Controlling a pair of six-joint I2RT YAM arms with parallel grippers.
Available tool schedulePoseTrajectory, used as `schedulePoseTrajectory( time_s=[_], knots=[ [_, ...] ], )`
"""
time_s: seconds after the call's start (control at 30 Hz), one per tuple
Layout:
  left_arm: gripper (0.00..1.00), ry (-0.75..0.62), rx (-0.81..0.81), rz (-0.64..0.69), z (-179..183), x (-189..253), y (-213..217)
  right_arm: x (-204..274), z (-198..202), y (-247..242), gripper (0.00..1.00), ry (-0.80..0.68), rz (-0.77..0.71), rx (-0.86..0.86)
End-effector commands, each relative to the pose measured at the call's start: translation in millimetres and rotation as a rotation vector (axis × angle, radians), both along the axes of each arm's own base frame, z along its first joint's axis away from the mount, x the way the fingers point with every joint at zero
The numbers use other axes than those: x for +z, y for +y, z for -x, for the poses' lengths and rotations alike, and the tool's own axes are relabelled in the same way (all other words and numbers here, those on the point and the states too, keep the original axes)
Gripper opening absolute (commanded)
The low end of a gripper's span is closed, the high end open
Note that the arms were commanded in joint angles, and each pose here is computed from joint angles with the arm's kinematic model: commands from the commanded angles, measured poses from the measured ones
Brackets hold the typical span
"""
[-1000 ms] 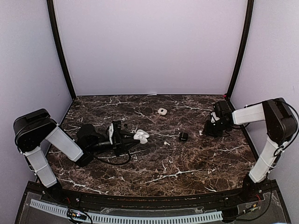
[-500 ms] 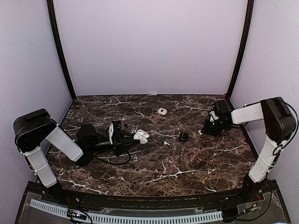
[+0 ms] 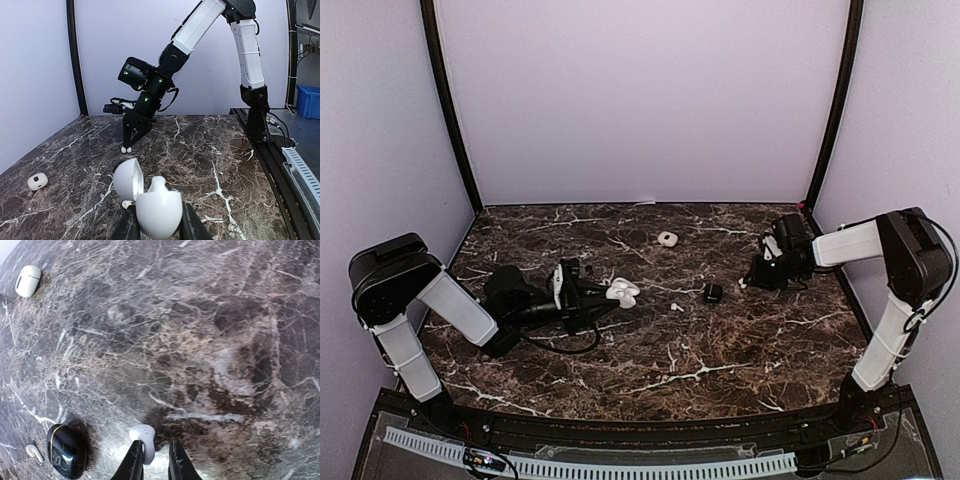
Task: Insert the wireless bluetooth earbuds into the charging case
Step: Pick up the right earbud from the center of the board.
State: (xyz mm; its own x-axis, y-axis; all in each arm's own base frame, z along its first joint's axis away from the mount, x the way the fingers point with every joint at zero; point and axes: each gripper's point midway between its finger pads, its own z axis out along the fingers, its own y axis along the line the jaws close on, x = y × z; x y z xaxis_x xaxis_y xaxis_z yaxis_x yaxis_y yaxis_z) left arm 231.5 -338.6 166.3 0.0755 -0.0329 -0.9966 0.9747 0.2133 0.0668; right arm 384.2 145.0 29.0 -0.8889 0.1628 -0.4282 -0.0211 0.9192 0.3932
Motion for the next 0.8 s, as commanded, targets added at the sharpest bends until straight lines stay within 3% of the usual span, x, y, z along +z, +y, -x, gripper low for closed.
schedulePoseTrajectory(
  time_s=[0.0,0.43,0.77],
  knots=[
    [0.0,-0.019,-0.021,0.011,3.5,5.8,-2.2,-5.6,4.9,12.1,0.15,0.014,-0.025,0.051],
    [0.0,-0.018,-0.023,0.008,3.8,4.8,-2.3,-4.5,5.6,11.1,0.0,0.007,-0.016,0.056],
    [0.0,-0.033,-0.034,0.006,6.1,5.3,-2.3,30.3,10.5,11.7,0.0,-0.121,0.024,0.092]
  ],
)
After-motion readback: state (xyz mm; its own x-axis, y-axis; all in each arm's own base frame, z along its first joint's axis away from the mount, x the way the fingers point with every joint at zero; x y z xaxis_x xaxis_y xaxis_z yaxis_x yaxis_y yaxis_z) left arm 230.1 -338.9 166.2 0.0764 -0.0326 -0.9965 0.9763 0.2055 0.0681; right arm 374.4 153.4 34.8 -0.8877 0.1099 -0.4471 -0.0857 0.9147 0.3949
